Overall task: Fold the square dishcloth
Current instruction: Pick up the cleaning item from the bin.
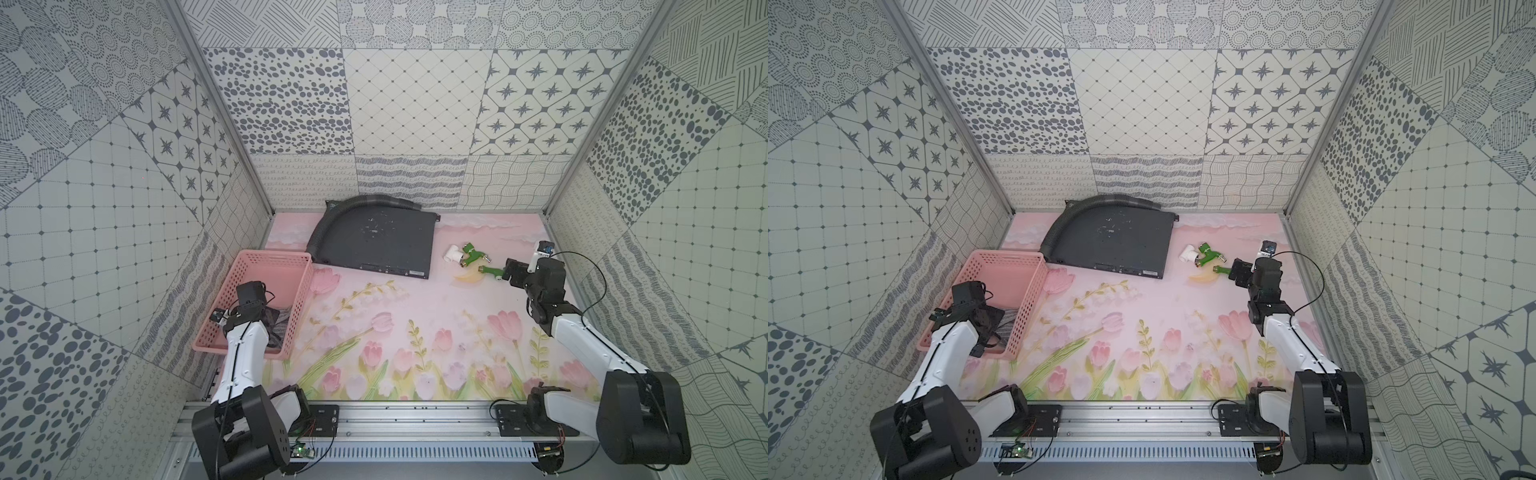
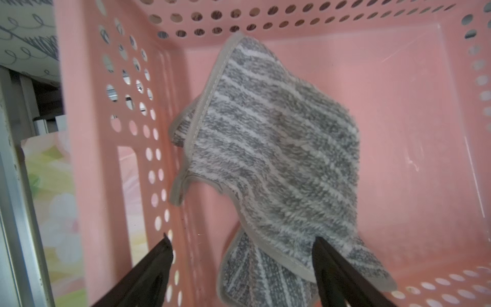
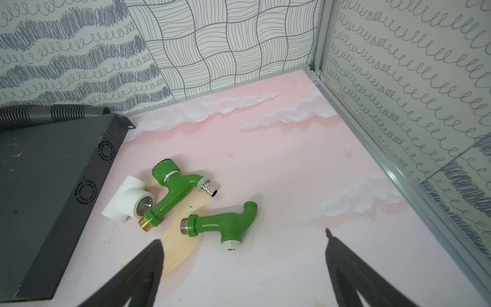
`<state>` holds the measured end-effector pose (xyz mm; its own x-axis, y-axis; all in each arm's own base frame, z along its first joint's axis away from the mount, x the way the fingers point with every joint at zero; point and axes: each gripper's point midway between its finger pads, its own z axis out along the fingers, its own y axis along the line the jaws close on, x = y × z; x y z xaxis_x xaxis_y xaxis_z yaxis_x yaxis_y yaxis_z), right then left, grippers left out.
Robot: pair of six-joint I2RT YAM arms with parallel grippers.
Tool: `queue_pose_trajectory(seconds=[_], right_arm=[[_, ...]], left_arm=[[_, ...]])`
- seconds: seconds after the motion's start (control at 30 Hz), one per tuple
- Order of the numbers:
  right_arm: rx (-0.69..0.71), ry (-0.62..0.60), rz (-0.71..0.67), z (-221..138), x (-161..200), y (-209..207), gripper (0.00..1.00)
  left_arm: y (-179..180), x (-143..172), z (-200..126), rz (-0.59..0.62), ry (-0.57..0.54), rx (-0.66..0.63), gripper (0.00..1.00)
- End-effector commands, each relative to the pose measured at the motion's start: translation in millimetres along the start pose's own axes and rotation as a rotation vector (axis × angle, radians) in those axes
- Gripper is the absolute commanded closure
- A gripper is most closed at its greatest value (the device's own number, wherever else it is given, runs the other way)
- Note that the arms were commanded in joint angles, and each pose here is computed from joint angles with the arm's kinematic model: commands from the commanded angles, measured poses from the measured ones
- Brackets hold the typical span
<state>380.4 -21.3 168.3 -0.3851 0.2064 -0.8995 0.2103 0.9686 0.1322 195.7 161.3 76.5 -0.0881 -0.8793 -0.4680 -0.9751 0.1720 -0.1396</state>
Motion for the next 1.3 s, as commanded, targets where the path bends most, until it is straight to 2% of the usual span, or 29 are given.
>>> queue_pose_trajectory(seconds=[0.0,0.3,0.4,0.63,0.83,0.87,1.1,1.27], right_arm=[[-0.031,-0.043,0.017,-2,-14,7,0.03],[-0.042,-0.047,0.011,-3,-14,10,0.03],[-0.044,-0.052,0.009,-4,-15,10,0.03],[-0.045,-0.052,0.003,-4,-15,11,0.03],[-0.049,-0.048,0.000,-3,-13,12,0.03],[-0.048,-0.049,-0.001,-3,-13,12,0.03],[-0.053,-0.049,-0.003,-3,-14,13,0.03],[-0.058,-0.049,-0.005,-4,-14,14,0.03]], left_arm=[[0,4,7,-0.031,-0.032,-0.015,0.15],[-4,15,9,-0.085,-0.042,0.000,0.16],[-4,17,10,-0.091,-0.053,-0.003,0.19],[-3,18,14,-0.085,-0.064,-0.026,0.53],[-3,11,10,-0.080,-0.097,-0.027,0.96],[-3,9,8,-0.078,-0.103,-0.026,1.00],[-8,-4,-20,-0.059,-0.157,0.033,1.00],[-30,-21,-57,-0.005,-0.206,0.140,1.00]])
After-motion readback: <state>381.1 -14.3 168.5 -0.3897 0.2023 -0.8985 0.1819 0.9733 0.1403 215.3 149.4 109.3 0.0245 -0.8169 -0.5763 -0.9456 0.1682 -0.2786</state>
